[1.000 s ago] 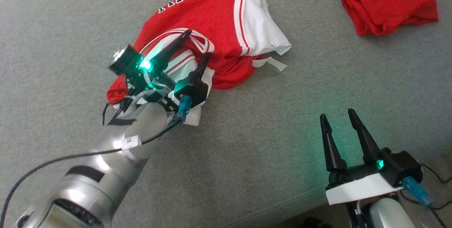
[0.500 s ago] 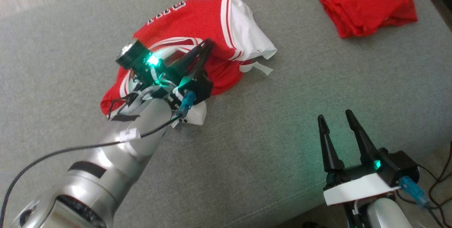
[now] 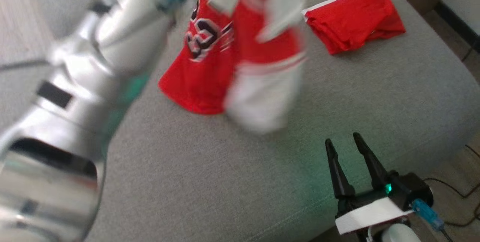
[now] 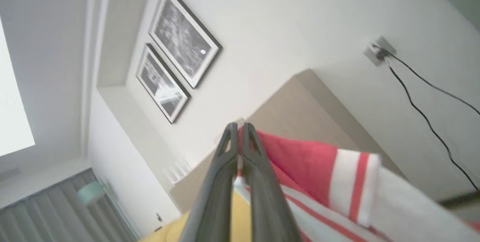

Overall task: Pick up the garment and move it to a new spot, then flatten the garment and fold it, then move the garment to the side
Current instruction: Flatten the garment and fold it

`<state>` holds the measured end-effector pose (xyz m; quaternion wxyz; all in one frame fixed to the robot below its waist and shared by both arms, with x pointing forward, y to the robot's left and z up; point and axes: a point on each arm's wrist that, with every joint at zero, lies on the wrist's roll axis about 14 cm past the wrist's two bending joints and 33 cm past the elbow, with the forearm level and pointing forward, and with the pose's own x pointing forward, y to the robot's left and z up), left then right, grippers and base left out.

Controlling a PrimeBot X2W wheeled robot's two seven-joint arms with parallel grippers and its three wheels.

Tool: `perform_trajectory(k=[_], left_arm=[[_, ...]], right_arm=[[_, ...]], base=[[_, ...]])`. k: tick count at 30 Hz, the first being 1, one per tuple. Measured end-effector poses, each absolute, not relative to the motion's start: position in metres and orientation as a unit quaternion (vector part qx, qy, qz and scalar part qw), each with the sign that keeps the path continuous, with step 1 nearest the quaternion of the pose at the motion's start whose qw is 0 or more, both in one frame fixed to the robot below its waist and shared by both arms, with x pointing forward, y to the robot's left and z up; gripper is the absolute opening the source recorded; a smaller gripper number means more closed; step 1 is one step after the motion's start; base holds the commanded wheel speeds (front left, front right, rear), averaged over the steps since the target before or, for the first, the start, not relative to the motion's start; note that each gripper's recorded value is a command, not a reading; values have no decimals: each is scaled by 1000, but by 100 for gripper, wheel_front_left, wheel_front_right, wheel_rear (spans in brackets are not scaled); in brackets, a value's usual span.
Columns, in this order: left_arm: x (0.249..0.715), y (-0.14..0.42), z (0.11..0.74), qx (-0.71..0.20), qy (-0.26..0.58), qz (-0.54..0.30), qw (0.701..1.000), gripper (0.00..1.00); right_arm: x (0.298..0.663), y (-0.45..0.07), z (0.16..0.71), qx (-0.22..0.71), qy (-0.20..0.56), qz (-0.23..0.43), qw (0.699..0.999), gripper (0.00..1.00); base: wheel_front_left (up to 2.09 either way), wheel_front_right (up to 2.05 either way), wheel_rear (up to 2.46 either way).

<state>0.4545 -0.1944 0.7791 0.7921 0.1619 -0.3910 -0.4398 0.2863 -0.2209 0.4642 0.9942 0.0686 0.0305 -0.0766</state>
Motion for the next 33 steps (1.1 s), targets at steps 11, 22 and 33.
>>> perform_trajectory(k=[11,22,33], left_arm=[[500,-93,804,127,-381,-345,848,0],[537,110,523,139,-22,-201,969,0],[520,162,507,134,2,-112,985,100]], right_arm=[[301,-216,475,77,9,-59,995,100],[333,-186,462,72,32,-1,997,100],[339,-173,462,75,31,21,996,100]], base=[[0,0,0],[0,0,0],[0,0,0]])
